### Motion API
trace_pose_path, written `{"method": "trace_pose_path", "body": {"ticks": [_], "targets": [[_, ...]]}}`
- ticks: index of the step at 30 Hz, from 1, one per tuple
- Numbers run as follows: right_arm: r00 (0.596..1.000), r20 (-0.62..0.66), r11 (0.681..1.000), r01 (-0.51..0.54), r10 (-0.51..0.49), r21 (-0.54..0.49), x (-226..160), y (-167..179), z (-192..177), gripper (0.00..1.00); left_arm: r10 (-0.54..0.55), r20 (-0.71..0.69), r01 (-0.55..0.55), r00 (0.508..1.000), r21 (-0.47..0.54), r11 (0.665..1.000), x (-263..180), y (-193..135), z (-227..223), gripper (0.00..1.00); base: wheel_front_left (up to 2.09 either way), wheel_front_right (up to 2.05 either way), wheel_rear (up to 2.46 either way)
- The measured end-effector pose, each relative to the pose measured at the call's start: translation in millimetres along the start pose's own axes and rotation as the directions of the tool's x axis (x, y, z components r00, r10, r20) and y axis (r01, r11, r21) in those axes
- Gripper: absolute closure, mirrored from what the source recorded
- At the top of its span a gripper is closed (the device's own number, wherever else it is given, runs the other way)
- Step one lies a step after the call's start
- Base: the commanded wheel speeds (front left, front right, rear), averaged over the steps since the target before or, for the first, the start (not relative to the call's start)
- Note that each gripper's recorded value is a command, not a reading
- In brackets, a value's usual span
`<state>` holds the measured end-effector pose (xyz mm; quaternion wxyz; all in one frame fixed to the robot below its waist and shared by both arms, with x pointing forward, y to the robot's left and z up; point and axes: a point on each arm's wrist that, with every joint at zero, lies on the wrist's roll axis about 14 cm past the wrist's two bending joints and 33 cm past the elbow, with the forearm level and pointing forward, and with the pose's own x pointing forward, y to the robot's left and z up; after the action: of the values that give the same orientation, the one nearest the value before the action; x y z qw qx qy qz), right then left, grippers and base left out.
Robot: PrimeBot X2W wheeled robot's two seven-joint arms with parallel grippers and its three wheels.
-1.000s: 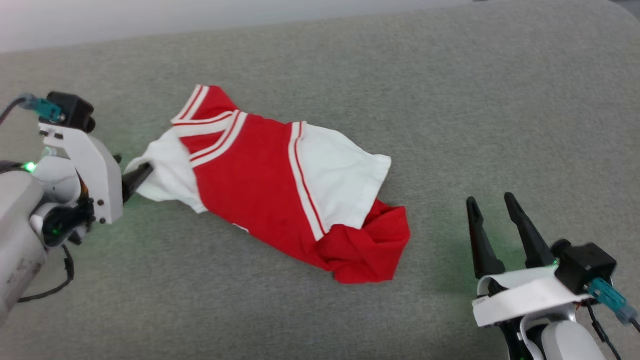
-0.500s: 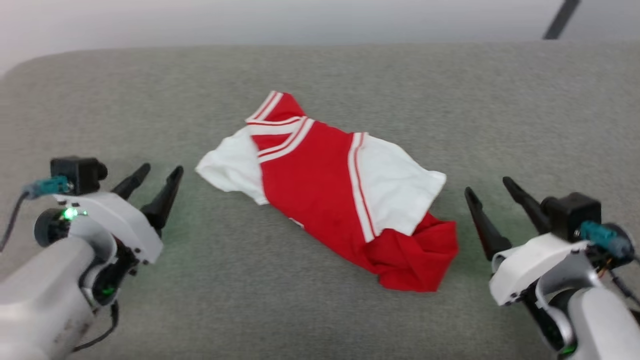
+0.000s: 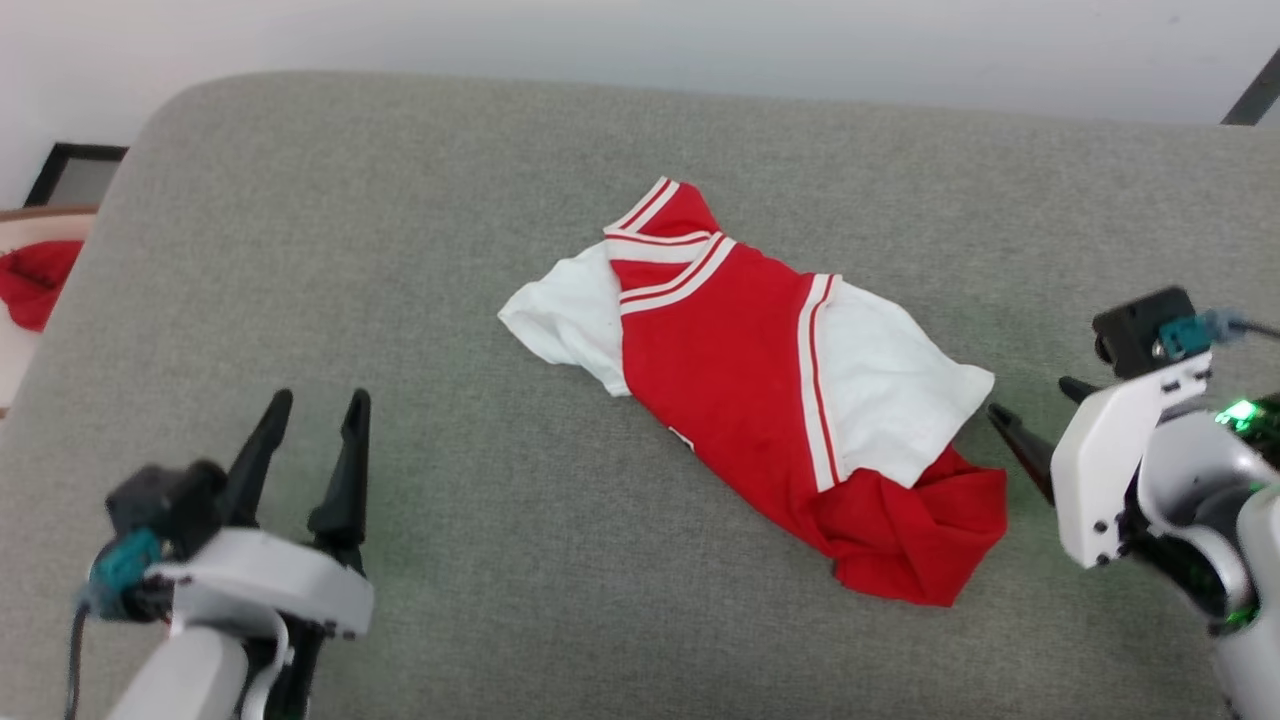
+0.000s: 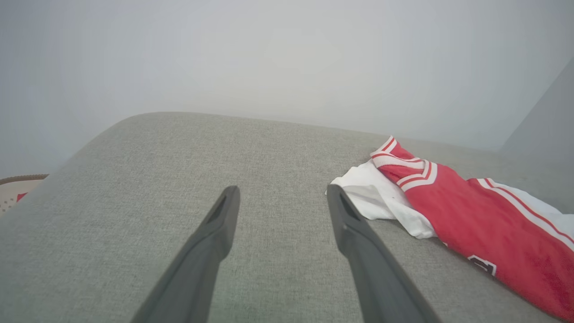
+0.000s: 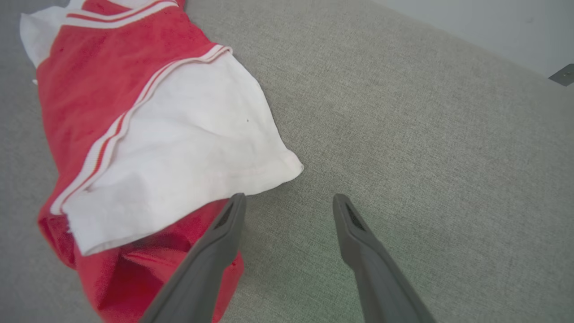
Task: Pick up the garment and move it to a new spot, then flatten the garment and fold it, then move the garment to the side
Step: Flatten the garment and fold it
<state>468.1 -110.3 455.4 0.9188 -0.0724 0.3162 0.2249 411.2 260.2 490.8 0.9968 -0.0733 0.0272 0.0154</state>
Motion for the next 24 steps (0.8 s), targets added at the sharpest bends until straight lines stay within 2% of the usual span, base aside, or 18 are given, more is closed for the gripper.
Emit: {"method": "trace_pose_path", "body": {"ticks": [3, 10, 20, 21, 22, 23, 24], "targets": [[0.998, -0.063, 1.0, -0.021, 0.022, 0.016, 6.0, -3.1, 2.1, 0.0, 0.012, 0.019, -0.012, 1.0, 0.001, 1.0, -10.1, 0.2, -3.5, 0.0, 0.0, 0.0, 0.0], [0.979, -0.204, 1.0, -0.008, 0.004, -0.019, 23.5, -19.2, 2.9, 0.0, 0.026, 0.02, -0.026, 0.999, -0.005, 1.0, -21.7, -1.9, -18.2, 0.0, 0.0, 0.0, 0.0], [0.937, -0.346, 0.998, -0.054, 0.045, -0.016, 49.9, -10.1, -16.8, 0.0, 0.068, 0.014, -0.068, 0.998, -0.005, 0.998, -20.9, 3.8, -28.1, 0.0, 0.0, 0.0, 0.0], [0.929, -0.366, 0.998, -0.063, 0.052, -0.018, 51.4, -7.8, -21.2, 0.18, 0.075, 0.012, -0.075, 0.997, -0.005, 0.997, -21.5, 5.1, -29.2, 0.0, 0.0, 0.0, 0.0], [0.926, -0.373, 0.997, -0.072, 0.062, -0.014, 52.7, -5.4, -23.0, 0.52, 0.081, 0.009, -0.081, 0.997, -0.004, 0.997, -22.1, 6.2, -30.4, 0.0, 0.0, 0.0, 0.0], [0.925, -0.373, 0.997, -0.078, 0.068, -0.012, 53.8, -4.5, -22.6, 0.7, 0.085, 0.006, -0.085, 0.996, -0.003, 0.996, -22.7, 7.1, -31.5, 0.0, 0.0, 0.0, 0.0], [0.925, -0.374, 0.997, -0.08, 0.068, -0.015, 54.9, -4.4, -22.1, 0.95, 0.089, 0.003, -0.089, 0.996, -0.006, 0.996, -23.1, 7.8, -32.6, 0.0, 0.0, 0.0, 0.0]]}}
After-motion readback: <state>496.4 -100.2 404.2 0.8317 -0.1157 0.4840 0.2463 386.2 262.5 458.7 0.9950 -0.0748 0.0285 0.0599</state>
